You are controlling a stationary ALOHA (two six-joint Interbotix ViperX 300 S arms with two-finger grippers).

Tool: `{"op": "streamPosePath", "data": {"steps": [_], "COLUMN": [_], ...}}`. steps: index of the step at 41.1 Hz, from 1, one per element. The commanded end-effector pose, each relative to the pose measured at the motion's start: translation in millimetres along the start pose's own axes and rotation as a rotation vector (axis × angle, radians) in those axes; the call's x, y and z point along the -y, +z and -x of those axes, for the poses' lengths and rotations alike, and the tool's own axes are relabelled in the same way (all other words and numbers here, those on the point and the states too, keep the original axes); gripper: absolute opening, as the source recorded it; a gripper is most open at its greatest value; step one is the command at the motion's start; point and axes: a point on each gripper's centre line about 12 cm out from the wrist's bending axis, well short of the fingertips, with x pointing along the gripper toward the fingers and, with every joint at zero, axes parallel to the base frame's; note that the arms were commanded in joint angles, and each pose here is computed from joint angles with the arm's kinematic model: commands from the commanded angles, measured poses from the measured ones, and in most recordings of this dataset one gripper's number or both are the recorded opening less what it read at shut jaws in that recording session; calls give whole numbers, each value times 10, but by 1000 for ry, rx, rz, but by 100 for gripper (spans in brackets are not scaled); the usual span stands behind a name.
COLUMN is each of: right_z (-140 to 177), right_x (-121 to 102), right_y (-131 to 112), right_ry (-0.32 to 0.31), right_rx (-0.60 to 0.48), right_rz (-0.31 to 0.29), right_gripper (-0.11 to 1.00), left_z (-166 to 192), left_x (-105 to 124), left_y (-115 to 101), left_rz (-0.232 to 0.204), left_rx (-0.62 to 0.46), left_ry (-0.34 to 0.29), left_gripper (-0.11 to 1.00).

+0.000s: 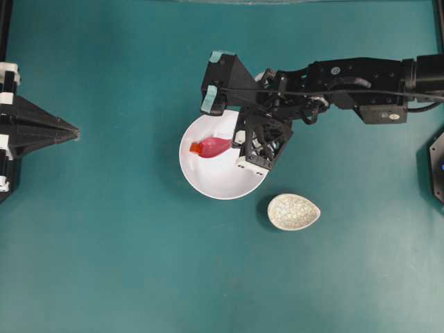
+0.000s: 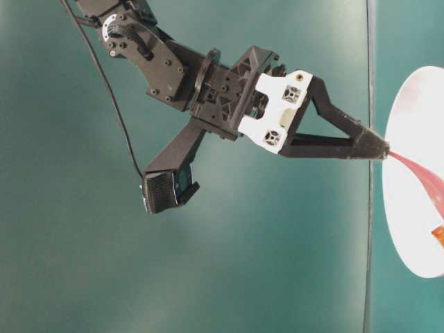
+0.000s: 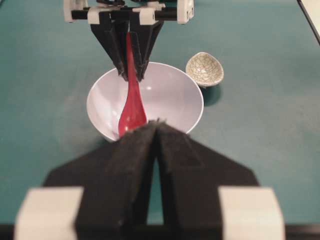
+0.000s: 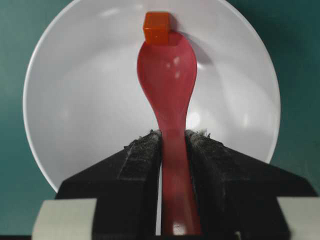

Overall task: Grip the spoon and scoop the red block from the bowl with right arm.
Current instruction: 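Slide the spoon under the red cube with the right gripper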

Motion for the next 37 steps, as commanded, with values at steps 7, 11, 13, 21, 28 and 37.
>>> {"op": "streamPosePath", "data": {"steps": [7,11,13,21,28,37], "right_z": [111,116,122,161,204,232], "right_x": [-66,-79,-73,-79,-70,-76], "right_y": [149,148,152,130,88,38], "right_ry": [15,17,15,17,17,17], "right_rx": [68,69,71,75,75,95], "right_rz": [3,6,6,9,7,11], "right_gripper": [25,25,25,25,25,25], "left_z": [-5,-2,2,7,2,2], "left_x": [-3,-3,-3,-3,-3,-3], "left_y": [86,88,97,95,97,97], "left_rz": [-1,-1,-1,0,-1,2], "left_rx": [25,26,29,31,29,29], "left_ry": [2,2,2,1,2,1], "left_gripper": [1,1,1,1,1,1]}}
